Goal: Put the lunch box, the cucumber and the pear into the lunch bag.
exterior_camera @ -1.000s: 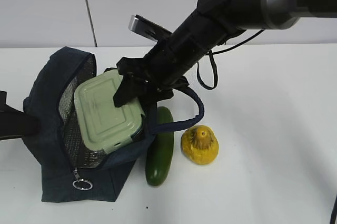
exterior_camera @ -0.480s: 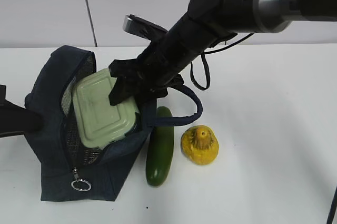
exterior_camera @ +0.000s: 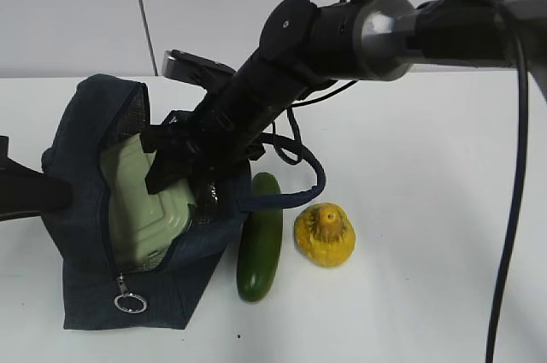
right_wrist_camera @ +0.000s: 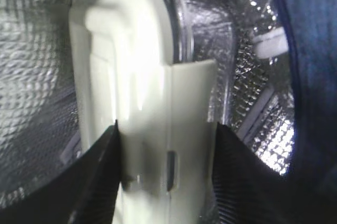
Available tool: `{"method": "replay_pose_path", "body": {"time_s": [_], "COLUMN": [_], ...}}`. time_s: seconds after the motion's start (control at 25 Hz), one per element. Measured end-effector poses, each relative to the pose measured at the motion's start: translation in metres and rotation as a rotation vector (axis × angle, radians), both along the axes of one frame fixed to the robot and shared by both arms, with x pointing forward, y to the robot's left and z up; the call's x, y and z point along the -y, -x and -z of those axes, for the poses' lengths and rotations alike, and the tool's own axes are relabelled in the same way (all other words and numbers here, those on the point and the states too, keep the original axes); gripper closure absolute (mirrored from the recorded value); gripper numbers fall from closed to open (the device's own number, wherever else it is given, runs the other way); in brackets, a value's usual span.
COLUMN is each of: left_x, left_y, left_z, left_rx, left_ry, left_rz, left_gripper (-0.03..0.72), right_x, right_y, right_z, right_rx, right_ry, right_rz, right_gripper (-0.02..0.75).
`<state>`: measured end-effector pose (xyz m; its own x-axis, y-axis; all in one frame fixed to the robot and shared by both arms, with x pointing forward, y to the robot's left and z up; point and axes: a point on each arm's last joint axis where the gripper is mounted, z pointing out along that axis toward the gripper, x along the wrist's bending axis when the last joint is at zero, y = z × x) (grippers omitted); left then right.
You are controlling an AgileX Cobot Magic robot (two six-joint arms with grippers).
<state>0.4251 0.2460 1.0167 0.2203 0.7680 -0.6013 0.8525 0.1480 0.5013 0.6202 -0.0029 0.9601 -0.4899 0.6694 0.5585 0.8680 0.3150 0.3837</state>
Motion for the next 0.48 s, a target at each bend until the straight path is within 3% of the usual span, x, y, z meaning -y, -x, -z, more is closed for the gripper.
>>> {"method": "replay_pose_path", "body": {"time_s": [0.24, 0.48], "left_x": [0.0007, 0.0013], "left_y": [0.0005, 0.0013], "left_z": [-0.0003, -0.0004], "left_rx": [-0.004, -0.008], "left_ry": [0.008, 0.012], "left_rz": [0.005, 0.015], "left_gripper": [0.701, 0.701], "right_x": [-0.0011, -0.0011], "right_y": [-0.0015, -0.0017], "right_z": [0.0111, 0.0087], "right_rx": [-0.001, 0.006], "right_ry": [0.037, 0.048], "right_rz": [-0.014, -0.032], "right_gripper": [0.336, 0.237]}}
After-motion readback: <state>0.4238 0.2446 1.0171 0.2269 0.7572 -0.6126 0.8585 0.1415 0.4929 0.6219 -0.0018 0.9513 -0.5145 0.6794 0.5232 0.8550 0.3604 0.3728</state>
